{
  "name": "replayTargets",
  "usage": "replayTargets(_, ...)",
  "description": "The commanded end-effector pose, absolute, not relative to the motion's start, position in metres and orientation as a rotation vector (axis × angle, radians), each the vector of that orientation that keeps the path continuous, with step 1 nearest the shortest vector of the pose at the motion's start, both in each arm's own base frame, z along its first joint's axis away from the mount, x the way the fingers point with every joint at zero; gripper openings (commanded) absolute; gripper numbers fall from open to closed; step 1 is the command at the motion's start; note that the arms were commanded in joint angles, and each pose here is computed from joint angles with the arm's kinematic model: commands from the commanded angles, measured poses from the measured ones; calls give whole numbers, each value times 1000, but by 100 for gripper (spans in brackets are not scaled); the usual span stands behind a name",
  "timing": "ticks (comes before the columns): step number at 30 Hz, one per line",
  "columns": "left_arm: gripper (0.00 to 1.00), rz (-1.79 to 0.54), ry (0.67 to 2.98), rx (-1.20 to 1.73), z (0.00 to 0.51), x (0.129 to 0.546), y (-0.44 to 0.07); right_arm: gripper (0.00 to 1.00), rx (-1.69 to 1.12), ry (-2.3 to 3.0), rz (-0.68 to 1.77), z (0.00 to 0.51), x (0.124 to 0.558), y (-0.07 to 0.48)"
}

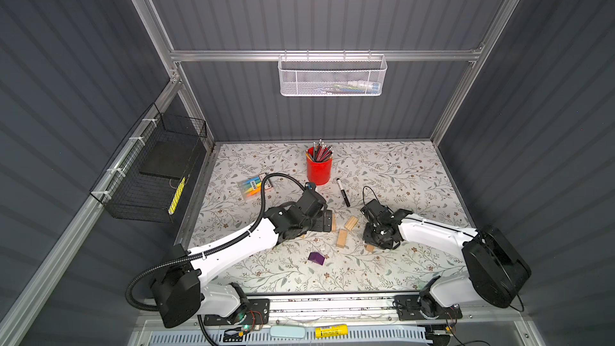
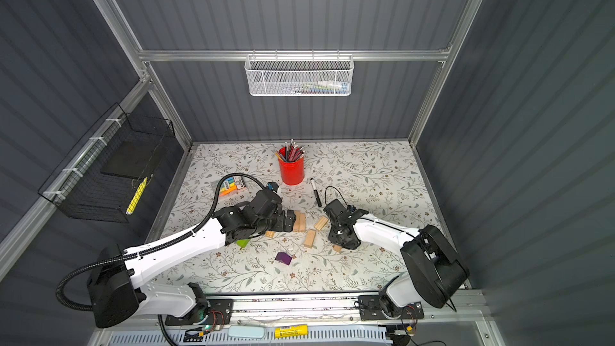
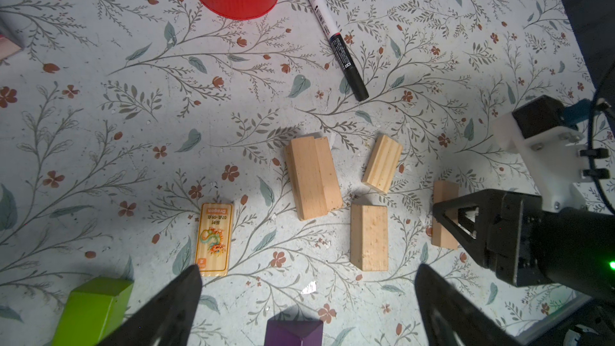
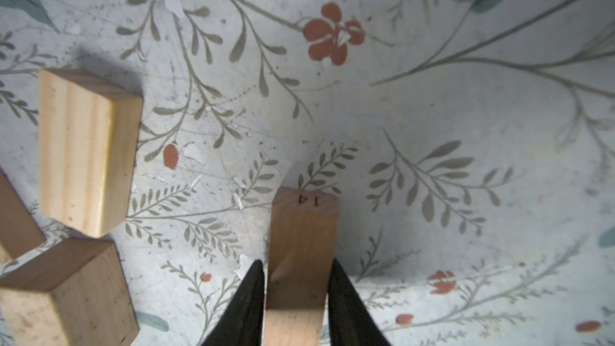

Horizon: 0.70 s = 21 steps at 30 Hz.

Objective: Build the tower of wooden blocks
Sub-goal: 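Lower the right gripper onto the wooden block marked 14 and close it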

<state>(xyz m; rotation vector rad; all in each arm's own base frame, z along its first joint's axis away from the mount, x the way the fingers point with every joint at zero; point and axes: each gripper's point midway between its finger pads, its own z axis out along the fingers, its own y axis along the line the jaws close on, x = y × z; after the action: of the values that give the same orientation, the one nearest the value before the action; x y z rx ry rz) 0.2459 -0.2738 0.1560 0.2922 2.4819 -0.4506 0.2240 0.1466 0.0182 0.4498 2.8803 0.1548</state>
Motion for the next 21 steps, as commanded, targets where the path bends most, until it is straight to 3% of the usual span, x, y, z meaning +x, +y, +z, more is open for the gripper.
replayTargets(1, 100, -463, 2466, 262, 163, 250, -278, 29, 394, 2878, 119, 24, 226, 145)
replayTargets(13, 100, -497, 2445, 151, 170, 255, -256, 23, 205, 2836, 166, 80, 242, 160)
replayTargets(21, 99, -524, 2469, 68, 163, 262, -238, 23, 62, 2818, 270, 109, 269, 203)
